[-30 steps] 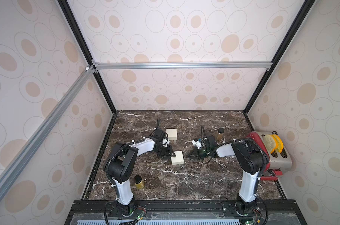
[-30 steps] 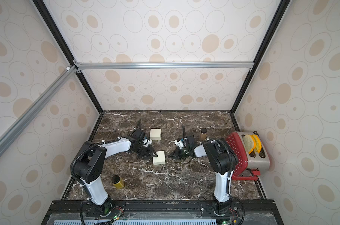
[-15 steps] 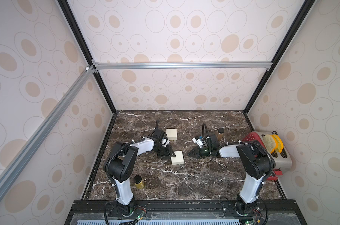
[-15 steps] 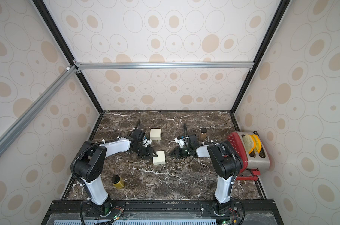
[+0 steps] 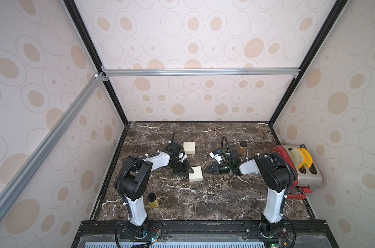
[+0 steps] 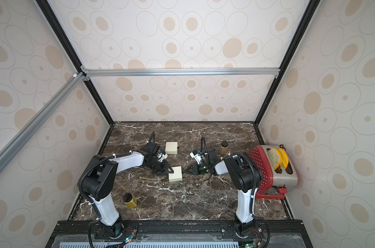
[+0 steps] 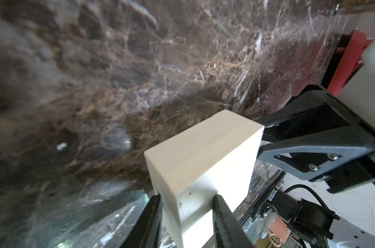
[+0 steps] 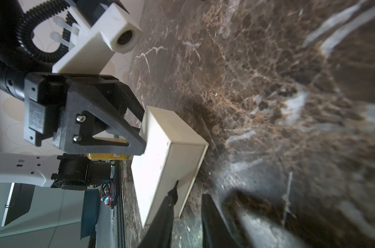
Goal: Place the earrings into the drawer-style jewelry box
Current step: Open the drawer in the jewelry box.
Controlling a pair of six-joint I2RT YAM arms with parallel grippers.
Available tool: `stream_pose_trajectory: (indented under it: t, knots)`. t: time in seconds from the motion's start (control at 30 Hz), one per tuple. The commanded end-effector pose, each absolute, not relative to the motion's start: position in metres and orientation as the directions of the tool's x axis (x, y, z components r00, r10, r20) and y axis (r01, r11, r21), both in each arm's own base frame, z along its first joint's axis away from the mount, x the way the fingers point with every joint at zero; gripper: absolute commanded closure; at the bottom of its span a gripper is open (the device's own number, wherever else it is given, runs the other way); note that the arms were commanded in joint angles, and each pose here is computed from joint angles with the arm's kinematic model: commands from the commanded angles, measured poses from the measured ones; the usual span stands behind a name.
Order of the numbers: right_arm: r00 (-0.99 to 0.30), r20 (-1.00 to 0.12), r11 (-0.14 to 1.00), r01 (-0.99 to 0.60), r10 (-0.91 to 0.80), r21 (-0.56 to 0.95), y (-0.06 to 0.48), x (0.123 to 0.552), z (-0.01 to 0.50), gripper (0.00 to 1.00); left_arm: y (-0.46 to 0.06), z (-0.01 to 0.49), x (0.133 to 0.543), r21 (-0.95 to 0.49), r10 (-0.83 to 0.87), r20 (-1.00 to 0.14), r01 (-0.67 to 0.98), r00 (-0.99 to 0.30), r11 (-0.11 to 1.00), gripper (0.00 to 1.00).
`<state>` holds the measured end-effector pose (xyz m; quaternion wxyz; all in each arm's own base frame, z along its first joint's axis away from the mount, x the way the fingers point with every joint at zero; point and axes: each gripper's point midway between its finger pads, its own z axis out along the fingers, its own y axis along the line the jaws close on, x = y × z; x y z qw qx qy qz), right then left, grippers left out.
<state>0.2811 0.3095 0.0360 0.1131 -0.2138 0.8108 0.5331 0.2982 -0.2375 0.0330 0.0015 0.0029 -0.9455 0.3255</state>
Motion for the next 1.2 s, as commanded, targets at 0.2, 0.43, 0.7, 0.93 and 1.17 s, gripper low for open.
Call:
stream_pose_trajectory:
  t: [0.2, 0.43, 0.7, 0.93, 1.17]
  knots:
    - [-0.871, -0.428, 0.269, -0.484, -0.242, 0.832, 0.319, 0.275, 0.034, 0.69, -0.203, -0.018, 0.273, -0.439, -0.019, 0.111, -0.066, -0.994, 0.896, 0.62]
    - [-0.879, -0.41, 0.257, -0.466, -0.244, 0.846, 0.323, 0.273, 0.029, 0.73, -0.203, -0.018, 0.273, -0.439, -0.019, 0.111, -0.067, -0.994, 0.896, 0.62]
    - [-0.89, -0.39, 0.236, -0.442, -0.237, 0.865, 0.327, 0.272, 0.031, 0.77, -0.203, -0.019, 0.273, -0.436, -0.019, 0.113, -0.067, -0.993, 0.897, 0.62]
    - [-0.901, -0.362, 0.243, -0.417, -0.241, 0.876, 0.326, 0.27, 0.029, 0.84, -0.203, -0.019, 0.273, -0.436, -0.019, 0.113, -0.067, -0.993, 0.897, 0.62]
    - [-0.916, -0.333, 0.269, -0.387, -0.225, 0.882, 0.324, 0.271, 0.03, 1.0, -0.2, -0.022, 0.27, -0.426, -0.021, 0.123, -0.072, -0.992, 0.902, 0.62]
